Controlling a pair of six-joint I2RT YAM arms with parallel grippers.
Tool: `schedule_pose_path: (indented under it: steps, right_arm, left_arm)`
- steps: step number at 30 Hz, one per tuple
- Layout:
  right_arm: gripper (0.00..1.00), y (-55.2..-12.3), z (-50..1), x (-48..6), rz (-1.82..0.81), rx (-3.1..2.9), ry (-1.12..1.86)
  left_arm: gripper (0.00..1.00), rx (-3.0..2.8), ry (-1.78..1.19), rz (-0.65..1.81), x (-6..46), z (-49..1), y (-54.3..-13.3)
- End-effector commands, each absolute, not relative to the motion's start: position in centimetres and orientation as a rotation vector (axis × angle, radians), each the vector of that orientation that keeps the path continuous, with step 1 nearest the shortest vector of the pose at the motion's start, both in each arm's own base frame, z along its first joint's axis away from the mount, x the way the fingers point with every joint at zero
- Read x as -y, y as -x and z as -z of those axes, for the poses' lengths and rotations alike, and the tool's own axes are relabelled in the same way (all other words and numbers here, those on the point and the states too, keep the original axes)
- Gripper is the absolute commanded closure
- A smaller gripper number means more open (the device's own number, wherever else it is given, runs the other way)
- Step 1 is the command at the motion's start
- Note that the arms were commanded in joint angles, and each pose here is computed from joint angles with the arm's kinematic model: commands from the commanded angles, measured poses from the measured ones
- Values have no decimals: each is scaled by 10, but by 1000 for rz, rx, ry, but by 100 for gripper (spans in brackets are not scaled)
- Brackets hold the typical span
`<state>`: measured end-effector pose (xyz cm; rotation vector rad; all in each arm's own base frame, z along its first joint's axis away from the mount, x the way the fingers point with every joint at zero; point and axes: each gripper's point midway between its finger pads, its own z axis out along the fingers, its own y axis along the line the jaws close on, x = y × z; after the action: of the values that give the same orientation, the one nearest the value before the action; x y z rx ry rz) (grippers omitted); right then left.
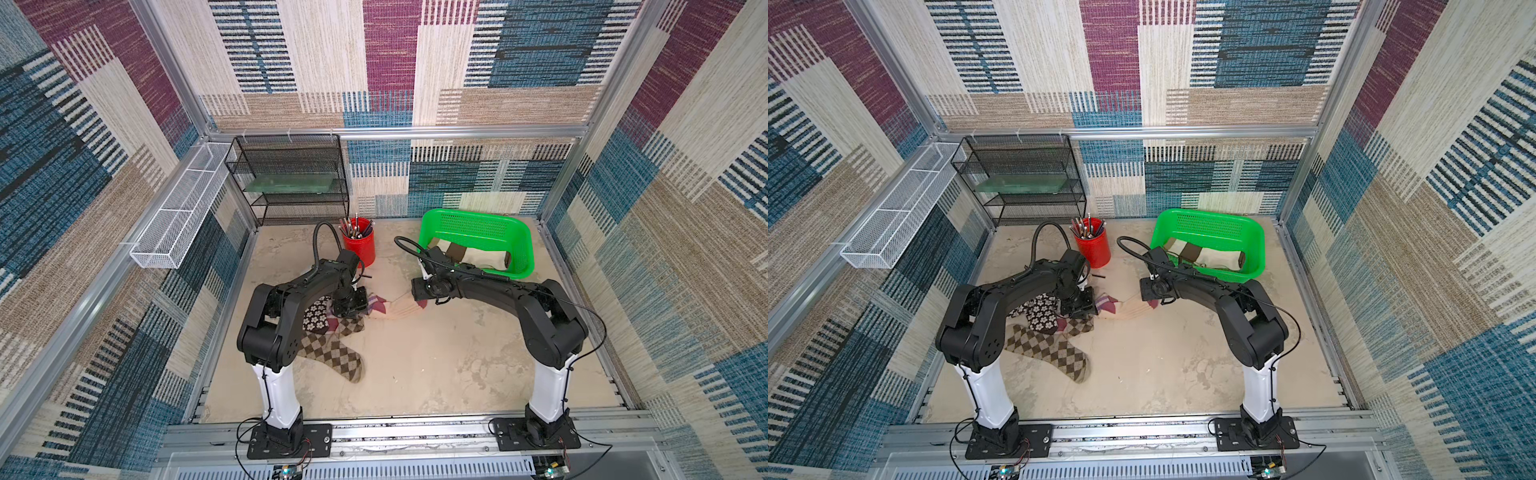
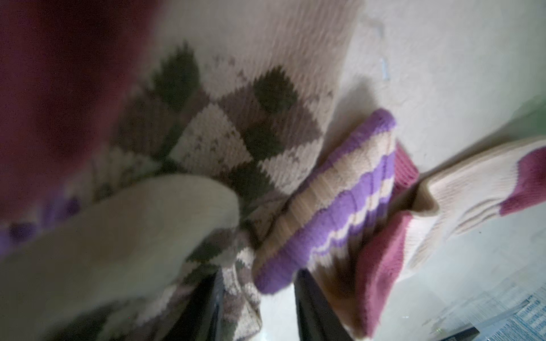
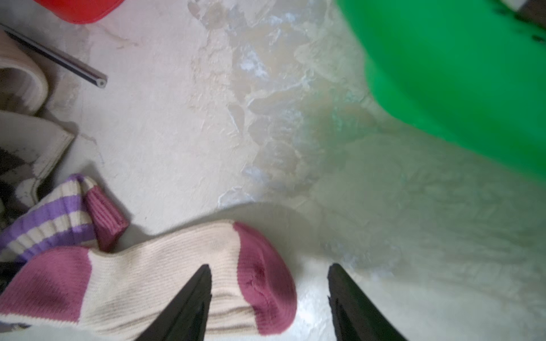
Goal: Place the socks together as a pair
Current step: Pick up the sock at the center of the board.
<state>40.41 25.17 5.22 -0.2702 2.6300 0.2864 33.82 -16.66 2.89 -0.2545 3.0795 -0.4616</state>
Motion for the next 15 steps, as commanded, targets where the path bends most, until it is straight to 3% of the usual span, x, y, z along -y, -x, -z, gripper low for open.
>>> schedule_pose_path:
  steps: [1, 6, 9, 15]
  right_arm:
    - [40, -405, -37, -252, -290, -2665, 318]
    - [65, -399, -25, -254, -345, -2666, 319]
    - [82, -402, -43, -263, -373, -2605, 344]
    - [86, -378, -94, -288, -397, -2456, 542]
  left_arm:
    - [60, -3092, 259, 403, 160, -20, -337]
    - [60, -3088, 285, 415, 162, -17, -339]
    - [61, -3092, 285, 417, 162, -17, -340]
    - [61, -3104, 286, 420, 162, -13, -336]
